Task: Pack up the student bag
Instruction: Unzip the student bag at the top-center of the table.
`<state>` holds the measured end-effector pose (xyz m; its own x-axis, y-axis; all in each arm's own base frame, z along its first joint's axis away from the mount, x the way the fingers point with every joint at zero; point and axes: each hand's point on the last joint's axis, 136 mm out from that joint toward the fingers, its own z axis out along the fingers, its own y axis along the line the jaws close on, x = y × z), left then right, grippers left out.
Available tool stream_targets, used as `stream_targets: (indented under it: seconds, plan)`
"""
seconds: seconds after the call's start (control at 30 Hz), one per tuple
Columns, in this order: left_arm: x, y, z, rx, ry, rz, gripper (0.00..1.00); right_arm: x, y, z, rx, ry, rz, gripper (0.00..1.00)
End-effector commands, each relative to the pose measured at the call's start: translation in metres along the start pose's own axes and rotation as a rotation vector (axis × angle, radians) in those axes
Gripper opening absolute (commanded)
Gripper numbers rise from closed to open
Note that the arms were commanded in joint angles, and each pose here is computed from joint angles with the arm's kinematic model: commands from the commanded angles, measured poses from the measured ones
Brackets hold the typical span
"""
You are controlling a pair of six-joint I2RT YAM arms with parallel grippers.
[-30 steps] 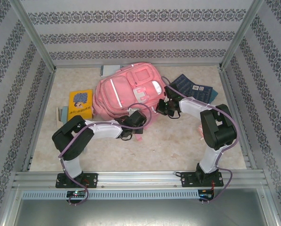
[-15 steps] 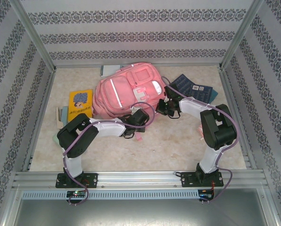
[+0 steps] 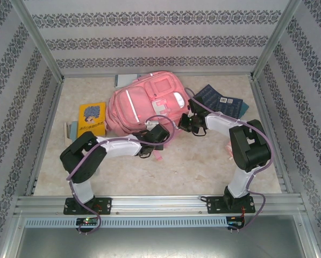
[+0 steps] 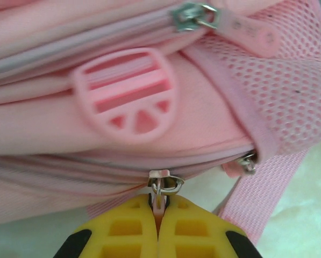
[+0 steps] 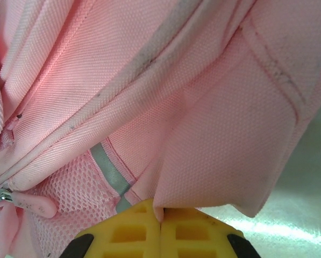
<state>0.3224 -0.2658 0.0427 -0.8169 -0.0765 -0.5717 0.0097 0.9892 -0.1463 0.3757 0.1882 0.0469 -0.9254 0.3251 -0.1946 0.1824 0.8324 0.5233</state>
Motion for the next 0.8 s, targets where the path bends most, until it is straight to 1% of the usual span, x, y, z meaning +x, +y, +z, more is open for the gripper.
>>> stream_targets:
  seconds: [0.0,0.17,0.37,0.43,0.5,0.6,0.73,0.77]
  plan:
    - [0.006,0.042,-0.017,-0.142,-0.003,-0.025,0.0,0.0,-0.016,-0.006,0.024,-0.003,0.024,0.0]
    - [0.013,0.083,-0.03,-0.234,0.012,-0.062,0.0,-0.002,-0.021,-0.009,0.021,-0.008,0.029,0.0]
    - [0.012,0.144,-0.045,-0.379,0.052,-0.131,0.0,-0.008,-0.024,-0.011,0.017,-0.017,0.035,0.0]
    - [0.01,0.156,-0.048,-0.384,0.068,-0.145,0.0,-0.011,-0.024,-0.011,0.014,-0.021,0.035,0.0]
    - [0.003,0.149,-0.05,-0.334,0.055,-0.116,0.0,-0.014,-0.022,-0.012,0.011,-0.026,0.033,0.0]
    - [-0.004,0.124,-0.05,-0.191,0.058,-0.066,0.0,-0.022,-0.02,-0.012,0.011,-0.039,0.03,0.0]
    - [0.005,0.092,-0.049,-0.048,0.117,0.009,0.0,-0.043,-0.022,-0.017,0.028,-0.082,0.034,0.0]
    - [0.008,0.082,-0.049,-0.017,0.129,0.028,0.0,-0.048,-0.022,-0.018,0.031,-0.092,0.038,0.02]
